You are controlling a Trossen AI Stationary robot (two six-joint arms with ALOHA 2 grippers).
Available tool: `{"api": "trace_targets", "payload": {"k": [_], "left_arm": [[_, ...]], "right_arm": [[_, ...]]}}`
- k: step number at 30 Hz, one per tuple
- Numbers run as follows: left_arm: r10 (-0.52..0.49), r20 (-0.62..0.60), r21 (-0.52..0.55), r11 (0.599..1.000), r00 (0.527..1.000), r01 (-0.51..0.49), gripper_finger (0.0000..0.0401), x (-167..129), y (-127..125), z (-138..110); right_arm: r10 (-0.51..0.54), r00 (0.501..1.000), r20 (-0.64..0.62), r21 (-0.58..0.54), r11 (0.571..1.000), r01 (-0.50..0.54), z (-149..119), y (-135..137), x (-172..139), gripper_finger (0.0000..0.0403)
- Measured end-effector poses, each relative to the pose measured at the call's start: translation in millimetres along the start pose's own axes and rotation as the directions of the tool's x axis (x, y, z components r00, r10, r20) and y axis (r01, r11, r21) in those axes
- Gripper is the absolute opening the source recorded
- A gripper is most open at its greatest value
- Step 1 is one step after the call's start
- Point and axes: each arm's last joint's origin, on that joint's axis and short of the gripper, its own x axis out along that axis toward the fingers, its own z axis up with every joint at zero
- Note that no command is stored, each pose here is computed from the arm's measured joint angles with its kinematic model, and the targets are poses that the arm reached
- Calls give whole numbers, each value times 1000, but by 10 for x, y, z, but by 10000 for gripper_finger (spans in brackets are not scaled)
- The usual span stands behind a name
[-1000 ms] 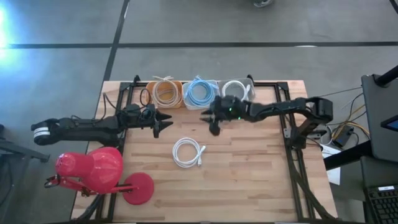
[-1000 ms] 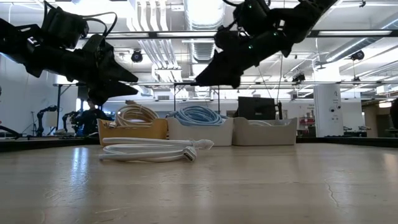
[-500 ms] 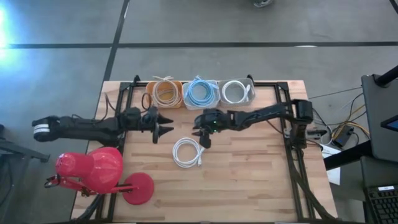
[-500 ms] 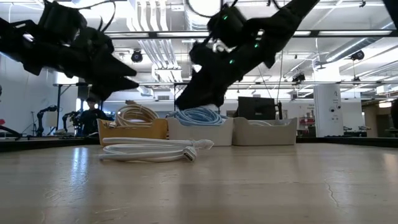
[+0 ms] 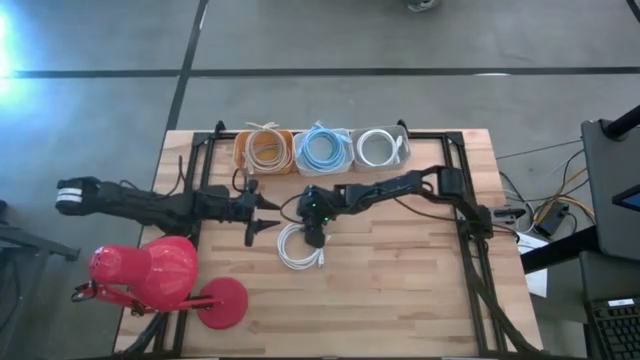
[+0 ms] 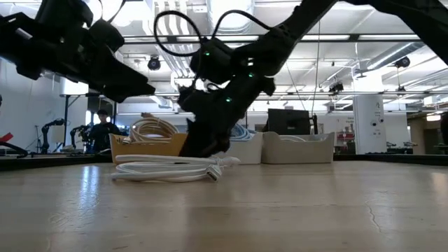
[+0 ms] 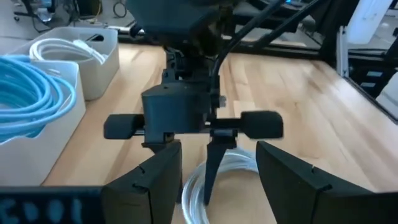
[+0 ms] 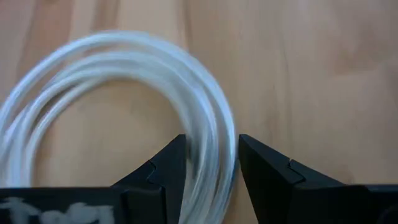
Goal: Sort HDMI cables
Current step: Put the white HDMI cable into the gray bin
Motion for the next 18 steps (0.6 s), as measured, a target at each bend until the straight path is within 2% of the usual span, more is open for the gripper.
{"api": "trace_targets", "payload": {"k": [5,9,13,18], "left_arm": [[3,-23,-8,1000,1000,-3,213,21,3,-30],[5,-31,-13,1000,1000,-5,213,30,5,-43],[9,-35,-14,1000,999,-10,213,34,7,-49],[22,-38,-16,1000,999,-22,213,39,11,-53]], "right_arm": [[-95,995,-42,-50,994,93,36,-12,104,126],[-104,993,-55,-70,993,100,54,2,88,75],[-134,987,-91,-73,989,127,78,33,-66,25],[-249,960,-129,-90,967,238,161,91,-433,22]]}}
